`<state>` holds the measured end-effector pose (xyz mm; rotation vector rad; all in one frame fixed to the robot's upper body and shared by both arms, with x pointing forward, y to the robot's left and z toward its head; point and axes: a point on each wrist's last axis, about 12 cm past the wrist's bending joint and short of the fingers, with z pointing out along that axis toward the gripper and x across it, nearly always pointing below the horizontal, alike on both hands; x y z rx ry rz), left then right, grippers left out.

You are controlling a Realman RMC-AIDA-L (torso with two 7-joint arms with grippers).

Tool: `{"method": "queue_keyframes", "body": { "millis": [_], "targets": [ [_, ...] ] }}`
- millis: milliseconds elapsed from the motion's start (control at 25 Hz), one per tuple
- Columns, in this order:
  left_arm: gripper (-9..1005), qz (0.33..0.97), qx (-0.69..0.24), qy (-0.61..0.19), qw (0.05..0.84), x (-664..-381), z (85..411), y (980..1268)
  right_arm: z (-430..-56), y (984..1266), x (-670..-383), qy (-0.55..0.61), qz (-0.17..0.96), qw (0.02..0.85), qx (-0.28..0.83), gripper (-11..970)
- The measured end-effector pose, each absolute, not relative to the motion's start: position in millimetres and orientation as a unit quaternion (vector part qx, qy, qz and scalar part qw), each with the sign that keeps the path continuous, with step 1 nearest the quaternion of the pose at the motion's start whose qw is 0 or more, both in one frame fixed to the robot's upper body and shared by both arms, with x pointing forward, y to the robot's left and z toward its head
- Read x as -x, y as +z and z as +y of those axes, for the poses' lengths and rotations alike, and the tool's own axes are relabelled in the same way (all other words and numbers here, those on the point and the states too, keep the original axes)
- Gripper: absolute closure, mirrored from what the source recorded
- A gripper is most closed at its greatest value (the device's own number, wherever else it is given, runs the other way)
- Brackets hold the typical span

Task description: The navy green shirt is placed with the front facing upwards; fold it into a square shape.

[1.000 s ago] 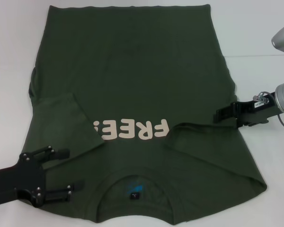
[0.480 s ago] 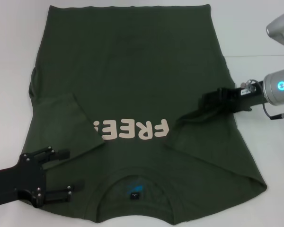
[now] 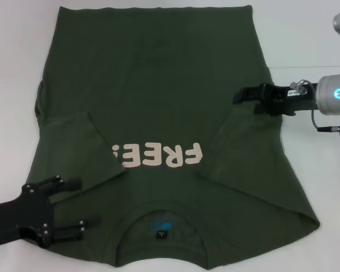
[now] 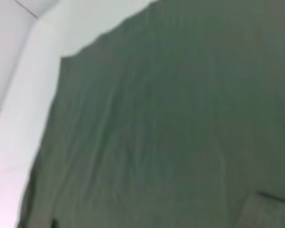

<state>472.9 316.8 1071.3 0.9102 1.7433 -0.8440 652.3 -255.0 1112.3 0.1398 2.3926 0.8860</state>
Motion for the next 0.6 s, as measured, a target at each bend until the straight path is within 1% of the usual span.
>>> {"method": "queue_keyframes", "body": {
  "millis": [80, 200, 280, 320, 440, 520, 600],
  "targets": [
    [106, 0.719, -0.357, -0.351, 0.482, -474, 319, 1073, -262, 1111, -647, 0.347, 0.889, 0.295, -0.051, 206],
    [105, 0.736, -0.307, -0.378, 0.470, -478, 325, 1079, -280, 1107, -632, 0.372, 0.876, 0.304, -0.046, 206],
    [105, 0.751, -0.268, -0.404, 0.448, -483, 331, 1087, -302, 1104, -612, 0.410, 0.856, 0.313, -0.036, 206],
    [105, 0.757, -0.249, -0.417, 0.437, -484, 334, 1091, -302, 1104, -612, 0.410, 0.856, 0.313, -0.036, 206],
    [105, 0.776, -0.184, -0.453, 0.398, -488, 347, 1102, -327, 1102, -584, 0.447, 0.832, 0.329, -0.019, 205],
    [106, 0.792, -0.152, -0.463, 0.368, -489, 353, 1106, -341, 1101, -566, 0.463, 0.818, 0.341, -0.007, 205],
    [106, 0.822, -0.116, -0.458, 0.318, -492, 359, 1107, -355, 1097, -547, 0.469, 0.810, 0.352, 0.009, 205]
  ]
}}
